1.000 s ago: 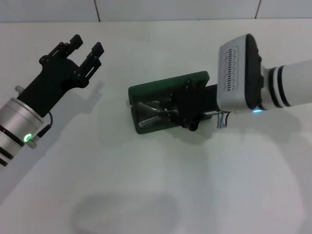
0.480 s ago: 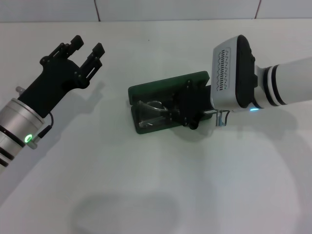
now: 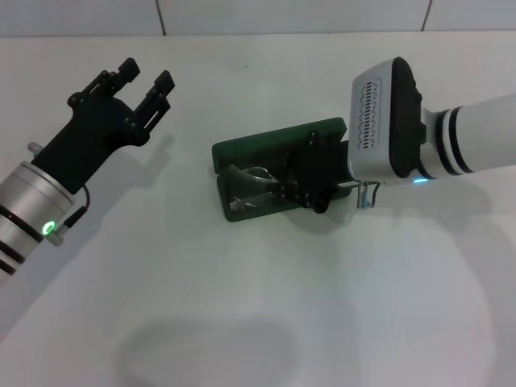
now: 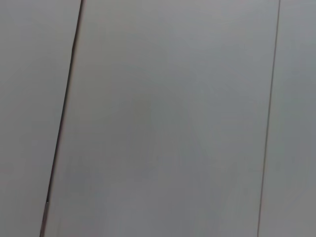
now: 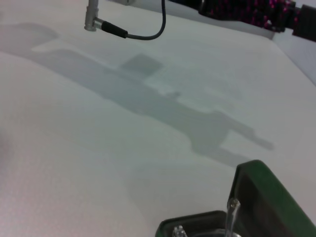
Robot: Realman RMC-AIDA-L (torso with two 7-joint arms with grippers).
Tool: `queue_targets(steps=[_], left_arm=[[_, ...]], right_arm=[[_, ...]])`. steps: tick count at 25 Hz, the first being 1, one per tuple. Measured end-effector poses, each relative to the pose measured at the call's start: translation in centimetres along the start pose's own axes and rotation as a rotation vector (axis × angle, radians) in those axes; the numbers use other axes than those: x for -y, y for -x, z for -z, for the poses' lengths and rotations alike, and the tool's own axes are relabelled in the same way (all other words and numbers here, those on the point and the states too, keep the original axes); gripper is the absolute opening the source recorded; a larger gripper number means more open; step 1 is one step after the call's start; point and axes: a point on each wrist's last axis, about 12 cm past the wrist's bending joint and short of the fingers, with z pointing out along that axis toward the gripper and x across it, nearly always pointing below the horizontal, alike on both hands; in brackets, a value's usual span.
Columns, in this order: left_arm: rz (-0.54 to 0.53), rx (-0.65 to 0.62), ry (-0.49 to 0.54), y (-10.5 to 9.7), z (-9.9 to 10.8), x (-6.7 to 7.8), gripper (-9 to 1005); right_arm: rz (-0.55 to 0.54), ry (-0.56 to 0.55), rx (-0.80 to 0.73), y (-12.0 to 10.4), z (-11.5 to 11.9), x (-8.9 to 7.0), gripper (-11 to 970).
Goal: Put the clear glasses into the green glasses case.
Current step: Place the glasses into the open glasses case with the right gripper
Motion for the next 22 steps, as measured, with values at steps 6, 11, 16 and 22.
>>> queue_targets(steps=[6,11,16,22], left_arm=[[0.001,0.004,0.002,0.1,-0.1,0.0,577],[0.003,0.008,0.005,0.1,0.0,0.0,577],[0.004,0.01,0.008,0.1,0.2,-0.1,577],[0.001,0.014,0.002,0.2,-0.1,0.0,577]], right_arm=[[0.002,-0.005,0.014,0.1,0.2,0.0,241],[0.002,-0.017,0.06,0.5,0.9,-0.2,244],[-0.063,-0.018,0.168,-0.1,3.9,-0.1,247],[-0.177,-0.161,0.378,-3.8,9.5,-0.1,250]])
